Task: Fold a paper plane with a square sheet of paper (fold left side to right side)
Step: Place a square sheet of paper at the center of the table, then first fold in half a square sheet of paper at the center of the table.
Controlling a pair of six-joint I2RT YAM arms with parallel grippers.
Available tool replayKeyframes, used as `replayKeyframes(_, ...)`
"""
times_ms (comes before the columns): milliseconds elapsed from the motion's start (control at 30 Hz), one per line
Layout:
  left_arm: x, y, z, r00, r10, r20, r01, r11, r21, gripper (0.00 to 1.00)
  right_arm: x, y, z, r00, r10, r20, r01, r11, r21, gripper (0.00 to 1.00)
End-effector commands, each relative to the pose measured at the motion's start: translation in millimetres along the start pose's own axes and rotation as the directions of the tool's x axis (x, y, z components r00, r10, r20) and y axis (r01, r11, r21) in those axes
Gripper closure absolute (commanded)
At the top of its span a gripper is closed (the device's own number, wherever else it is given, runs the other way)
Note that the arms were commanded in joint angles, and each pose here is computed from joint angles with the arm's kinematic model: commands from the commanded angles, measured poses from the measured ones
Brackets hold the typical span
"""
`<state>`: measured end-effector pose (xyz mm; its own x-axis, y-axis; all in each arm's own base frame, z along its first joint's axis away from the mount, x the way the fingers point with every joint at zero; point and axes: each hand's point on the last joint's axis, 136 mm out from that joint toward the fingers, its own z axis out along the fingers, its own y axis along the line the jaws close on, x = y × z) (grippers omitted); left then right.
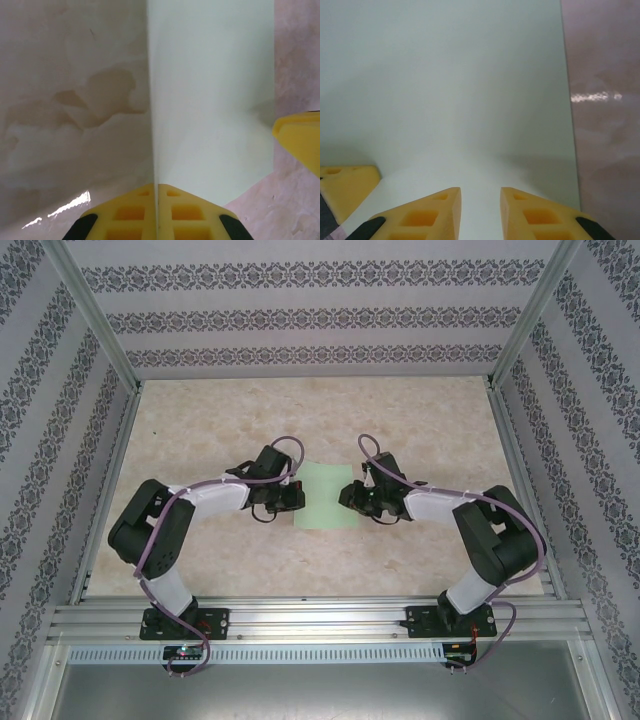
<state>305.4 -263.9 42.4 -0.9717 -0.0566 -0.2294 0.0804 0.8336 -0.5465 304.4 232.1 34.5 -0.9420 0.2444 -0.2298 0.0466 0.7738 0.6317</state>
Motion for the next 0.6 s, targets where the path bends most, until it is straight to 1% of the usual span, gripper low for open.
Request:
replayKeyframes(0,3.4,8.4,4.7,0.998,0.036,-0.044,-0.038,0.998,-0.055,1.0,-10.8,9.5,4.3,0.999,-0.042,0.018,0.042,0.999,-0.014,0.72)
replayKeyframes(167,-0.7,11.1,6.9,0.997,0.046,-0.056,-0.051,0.995,-0.082,1.0,-8.2,-3.7,10.4,0.999,-0.04,-0.008,0.041,0.998,0.046,0.73)
replayKeyframes(267,-2.4,8.5,6.8,0.997,0.046,-0.054,-0.05,0.996,-0.074,1.0,-2.4,-13.8,16.2,0.999,-0.031,-0.034,0.034,0.997,0.076,0.73)
replayKeyframes(333,-3.8,2.4,5.6,0.998,0.05,-0.047,-0.052,0.998,-0.047,0.92,3.2,-21.5,20.4,0.998,-0.022,-0.055,0.027,0.995,0.097,0.73)
replayKeyframes(367,-4.9,-2.3,4.4,0.998,0.052,-0.041,-0.053,0.998,-0.023,0.86,6.0,-24.9,21.9,0.998,-0.018,-0.065,0.025,0.994,0.109,0.73)
replayKeyframes(400,-5.8,-8.5,3.0,0.998,0.058,-0.036,-0.057,0.998,0.008,0.78,8.8,-29.3,23.4,0.997,-0.01,-0.072,0.019,0.992,0.124,0.73)
replayKeyframes(467,-8.0,-21.1,-0.5,0.997,0.071,-0.024,-0.069,0.995,0.068,0.69,14.2,-34.4,25.6,0.996,-0.002,-0.086,0.014,0.99,0.137,0.74)
replayKeyframes(533,-12.0,-33.4,-4.5,0.997,0.082,-0.005,-0.08,0.989,0.124,0.56,17.7,-37.1,26.4,0.996,0.003,-0.089,0.009,0.99,0.142,0.74)
replayKeyframes(567,-13.1,-38.0,-5.7,0.997,0.082,0.0,-0.081,0.986,0.146,0.53,20.0,-38.4,26.8,0.996,0.008,-0.092,0.006,0.99,0.144,0.74)
